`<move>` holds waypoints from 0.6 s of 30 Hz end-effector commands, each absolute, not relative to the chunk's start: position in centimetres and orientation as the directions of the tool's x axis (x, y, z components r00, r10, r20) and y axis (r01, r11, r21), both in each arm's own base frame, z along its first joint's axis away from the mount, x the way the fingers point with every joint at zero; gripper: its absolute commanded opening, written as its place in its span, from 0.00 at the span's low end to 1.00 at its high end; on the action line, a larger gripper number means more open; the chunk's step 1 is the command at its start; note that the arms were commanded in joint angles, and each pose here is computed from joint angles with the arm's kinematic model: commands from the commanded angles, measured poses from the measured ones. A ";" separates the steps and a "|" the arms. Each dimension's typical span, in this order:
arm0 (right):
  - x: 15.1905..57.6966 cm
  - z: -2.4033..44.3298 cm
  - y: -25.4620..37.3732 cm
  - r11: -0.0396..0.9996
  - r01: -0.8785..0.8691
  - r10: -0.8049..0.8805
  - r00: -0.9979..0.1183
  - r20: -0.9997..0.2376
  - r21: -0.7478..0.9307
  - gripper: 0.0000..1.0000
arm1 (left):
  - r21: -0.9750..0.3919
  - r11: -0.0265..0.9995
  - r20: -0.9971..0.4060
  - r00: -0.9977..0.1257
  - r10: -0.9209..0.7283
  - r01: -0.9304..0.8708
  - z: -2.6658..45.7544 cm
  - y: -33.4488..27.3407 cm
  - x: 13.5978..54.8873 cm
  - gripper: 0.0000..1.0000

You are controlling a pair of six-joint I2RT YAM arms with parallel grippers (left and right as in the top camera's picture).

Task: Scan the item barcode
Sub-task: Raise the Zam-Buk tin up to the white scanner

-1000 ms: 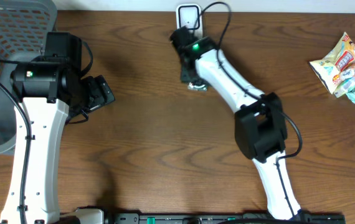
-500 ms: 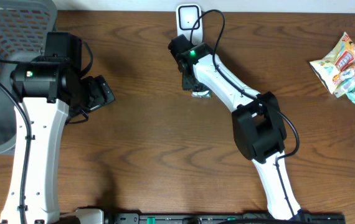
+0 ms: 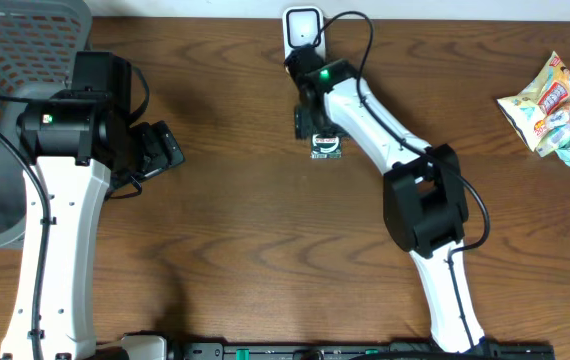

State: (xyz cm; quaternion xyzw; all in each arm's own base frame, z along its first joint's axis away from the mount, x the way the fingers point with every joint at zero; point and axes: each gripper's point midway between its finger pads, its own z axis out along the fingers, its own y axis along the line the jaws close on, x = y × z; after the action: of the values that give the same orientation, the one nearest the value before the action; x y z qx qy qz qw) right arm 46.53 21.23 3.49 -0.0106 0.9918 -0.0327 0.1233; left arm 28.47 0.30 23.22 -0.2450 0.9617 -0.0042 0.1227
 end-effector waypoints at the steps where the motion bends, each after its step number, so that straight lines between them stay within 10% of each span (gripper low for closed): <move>1: 47.4 4.2 22.3 0.990 -0.142 -0.136 -0.958 -0.251 0.005 0.88 | -0.060 0.875 -0.227 -0.847 -0.481 -0.481 23.1 0.4 28.4 0.98; 18: 44.8 0.0 21.2 0.990 -0.140 -0.139 -0.985 -0.105 0.006 0.82 | -0.060 0.875 -0.227 -0.847 -0.481 -0.481 23.1 0.4 28.4 0.98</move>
State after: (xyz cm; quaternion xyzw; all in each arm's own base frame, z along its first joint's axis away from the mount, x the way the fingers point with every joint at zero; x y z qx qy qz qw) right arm 45.45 21.40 1.30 -0.0634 0.9955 0.0061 0.0708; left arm 28.47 0.31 23.22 -0.2450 0.9617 -0.0040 0.1227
